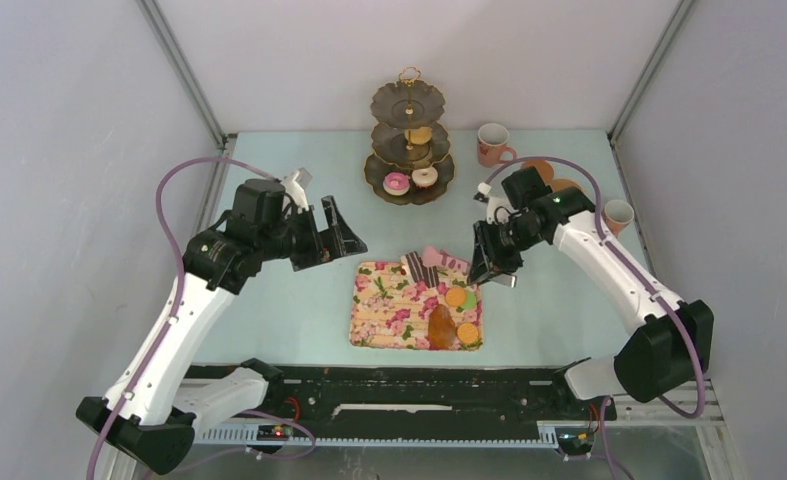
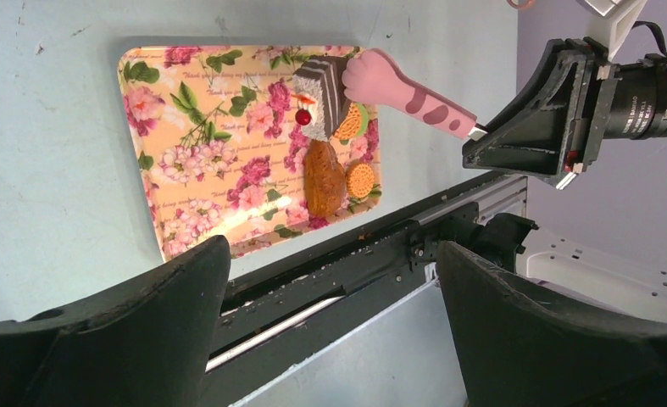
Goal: Serve the afternoon tea
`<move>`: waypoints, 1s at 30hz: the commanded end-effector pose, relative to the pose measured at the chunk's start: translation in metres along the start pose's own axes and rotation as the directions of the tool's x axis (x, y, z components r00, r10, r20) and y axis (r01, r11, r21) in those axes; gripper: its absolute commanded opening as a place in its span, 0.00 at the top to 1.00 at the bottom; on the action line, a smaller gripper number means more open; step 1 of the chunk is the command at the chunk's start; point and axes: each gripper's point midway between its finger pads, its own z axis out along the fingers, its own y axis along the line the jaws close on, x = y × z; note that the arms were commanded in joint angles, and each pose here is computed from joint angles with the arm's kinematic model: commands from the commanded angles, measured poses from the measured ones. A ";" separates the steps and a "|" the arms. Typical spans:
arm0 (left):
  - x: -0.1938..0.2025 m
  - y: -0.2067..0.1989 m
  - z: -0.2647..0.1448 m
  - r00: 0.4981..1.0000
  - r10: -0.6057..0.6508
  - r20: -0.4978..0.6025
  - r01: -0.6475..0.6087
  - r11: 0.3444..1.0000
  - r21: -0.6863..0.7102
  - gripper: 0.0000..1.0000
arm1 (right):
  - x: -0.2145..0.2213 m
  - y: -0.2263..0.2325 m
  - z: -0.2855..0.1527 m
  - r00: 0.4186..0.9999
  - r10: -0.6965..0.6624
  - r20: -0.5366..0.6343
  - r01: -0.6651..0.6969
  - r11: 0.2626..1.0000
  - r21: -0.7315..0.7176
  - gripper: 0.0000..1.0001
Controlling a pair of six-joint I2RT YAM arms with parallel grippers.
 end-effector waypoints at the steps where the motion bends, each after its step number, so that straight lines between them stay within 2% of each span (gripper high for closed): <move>1: -0.011 -0.013 -0.009 0.998 0.013 0.060 -0.016 0.999 0.040 0.02 | -0.016 0.029 -0.018 0.995 0.074 0.072 -0.059 0.978 -0.201 1.00; 8: -0.014 -0.013 -0.006 0.998 0.016 0.061 -0.019 0.999 0.038 0.02 | -0.044 0.037 -0.030 0.973 0.206 0.101 -0.161 0.925 -0.344 1.00; 17: -0.017 -0.010 0.000 0.998 0.049 0.036 -0.049 0.999 0.011 0.02 | -0.101 0.032 -0.047 0.909 0.393 0.139 -0.278 0.820 -0.500 1.00; 25: -0.024 -0.004 0.005 0.994 0.106 0.003 -0.106 0.994 -0.041 0.02 | -0.141 0.009 -0.057 0.822 0.538 0.188 -0.373 0.757 -0.536 1.00; 30: -0.027 -0.002 0.011 0.992 0.125 -0.017 -0.126 0.991 -0.052 0.02 | -0.163 -0.006 -0.066 0.790 0.557 0.257 -0.404 0.787 -0.466 1.00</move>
